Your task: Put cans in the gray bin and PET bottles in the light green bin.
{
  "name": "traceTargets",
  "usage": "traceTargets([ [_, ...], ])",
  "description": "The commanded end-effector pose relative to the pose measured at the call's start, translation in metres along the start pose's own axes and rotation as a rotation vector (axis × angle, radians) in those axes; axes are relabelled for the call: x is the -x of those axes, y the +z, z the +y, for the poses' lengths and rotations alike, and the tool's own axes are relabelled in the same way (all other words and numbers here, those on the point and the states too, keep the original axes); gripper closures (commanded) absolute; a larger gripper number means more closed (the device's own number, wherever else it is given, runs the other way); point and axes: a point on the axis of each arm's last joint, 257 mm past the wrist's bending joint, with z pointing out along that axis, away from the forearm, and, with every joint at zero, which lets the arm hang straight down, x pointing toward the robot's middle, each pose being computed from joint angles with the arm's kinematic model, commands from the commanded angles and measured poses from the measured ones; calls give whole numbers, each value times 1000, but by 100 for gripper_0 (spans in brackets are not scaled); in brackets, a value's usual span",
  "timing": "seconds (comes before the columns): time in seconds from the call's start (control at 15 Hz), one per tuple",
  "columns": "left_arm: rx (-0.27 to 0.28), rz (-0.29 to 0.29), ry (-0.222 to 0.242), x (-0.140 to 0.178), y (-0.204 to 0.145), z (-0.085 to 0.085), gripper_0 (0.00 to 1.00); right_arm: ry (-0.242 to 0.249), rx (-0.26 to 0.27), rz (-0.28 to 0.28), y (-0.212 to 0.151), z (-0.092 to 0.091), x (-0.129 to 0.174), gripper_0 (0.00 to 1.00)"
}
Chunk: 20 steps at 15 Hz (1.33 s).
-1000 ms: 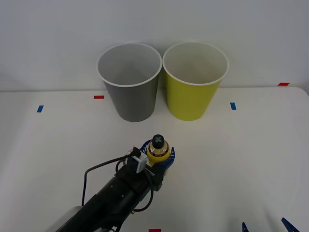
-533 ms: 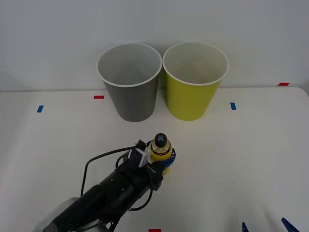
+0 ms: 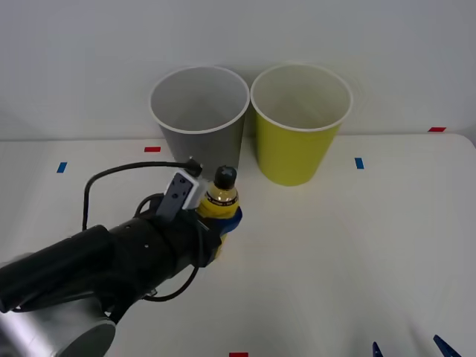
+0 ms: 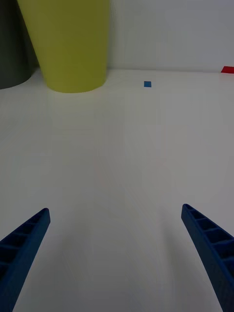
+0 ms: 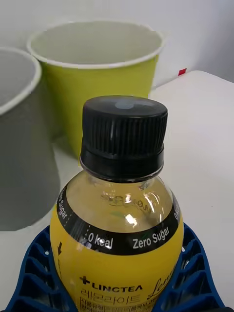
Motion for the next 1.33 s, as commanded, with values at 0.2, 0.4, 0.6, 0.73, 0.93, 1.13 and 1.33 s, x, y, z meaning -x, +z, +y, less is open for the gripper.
traceTargets([
  [0.2,85,-68,-10,64,-31,36,90,0,0,0,0,0,0,7],
  [0.4,116,-113,7,94,-34,51,90,0,0,0,0,0,0,7],
  [0.6,139,-110,39,126,-38,64,90,0,0,0,0,0,0,7],
  [0.73,144,-116,44,145,-40,66,90,0,0,0,0,0,0,6],
  [0.93,145,-133,35,170,-31,74,90,0,0,0,0,0,0,7],
  [1.13,101,-155,22,207,-7,72,91,0,0,0,0,0,0,7],
  [1.33,38,-158,4,240,19,63,91,0,0,0,0,0,0,7],
])
